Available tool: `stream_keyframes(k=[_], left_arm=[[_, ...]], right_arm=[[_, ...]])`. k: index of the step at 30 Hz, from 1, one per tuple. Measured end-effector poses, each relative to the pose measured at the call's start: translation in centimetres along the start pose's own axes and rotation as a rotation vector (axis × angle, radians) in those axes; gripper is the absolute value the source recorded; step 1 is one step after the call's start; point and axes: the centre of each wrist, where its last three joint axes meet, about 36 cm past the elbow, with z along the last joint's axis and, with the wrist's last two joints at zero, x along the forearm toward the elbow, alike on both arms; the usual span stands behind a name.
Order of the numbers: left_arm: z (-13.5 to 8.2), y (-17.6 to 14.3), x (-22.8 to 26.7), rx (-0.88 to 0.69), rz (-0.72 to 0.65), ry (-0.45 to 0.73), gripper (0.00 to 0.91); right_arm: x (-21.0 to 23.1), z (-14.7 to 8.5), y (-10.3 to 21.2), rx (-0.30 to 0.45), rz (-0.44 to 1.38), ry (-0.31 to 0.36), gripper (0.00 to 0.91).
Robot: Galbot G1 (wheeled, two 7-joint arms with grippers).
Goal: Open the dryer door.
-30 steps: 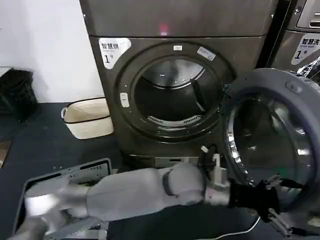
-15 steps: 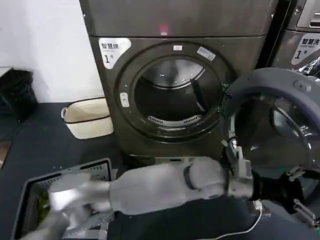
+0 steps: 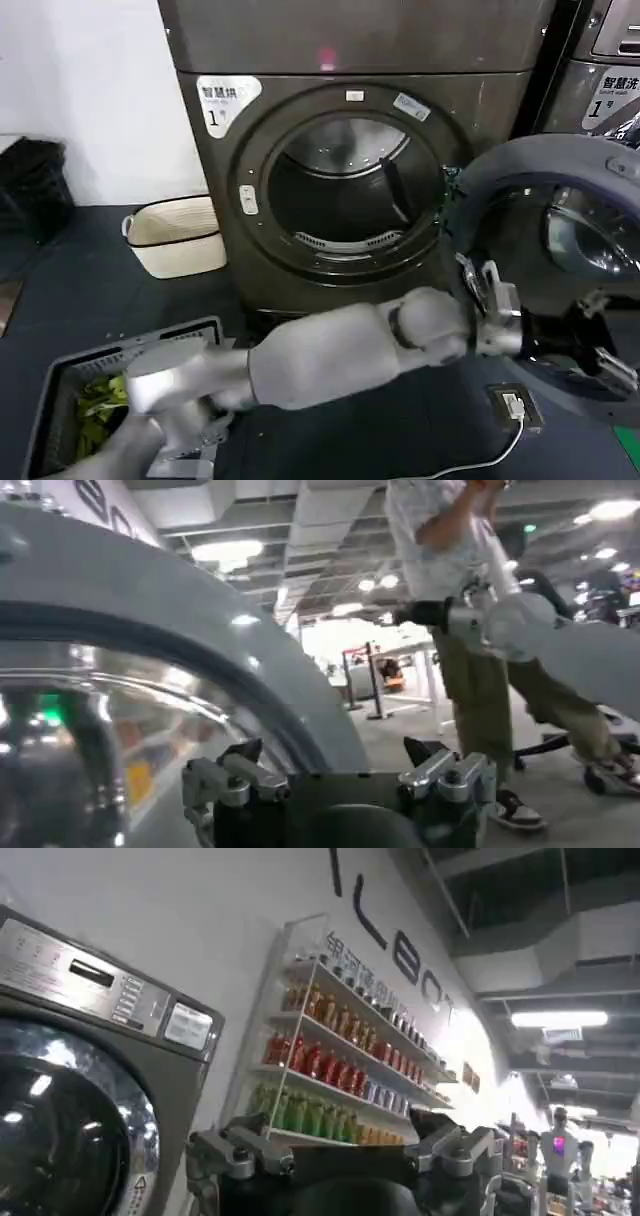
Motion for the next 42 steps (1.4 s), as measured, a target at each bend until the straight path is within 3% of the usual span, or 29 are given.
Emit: stream_keyframes(k=[7,17,42], left_arm=[[-0.3,1.9,-1.5,-0.005,-0.031,-0.007,0.907],[0.4,5.4,0.2,-0.011,-0.131,0.032,0.907],[1.2,9.1,2.5,-0.038,-0.279,0.087,0.907]], right_arm=[[0.1,-0.4,0.0,0.006,-0.004,-0.005,0.907],[0.1,-0.3,0.0,0.007,-0.007,-0.011,0.907],[-0.4,-0.6,0.0,0.006,-0.010,-0.024,0.907]])
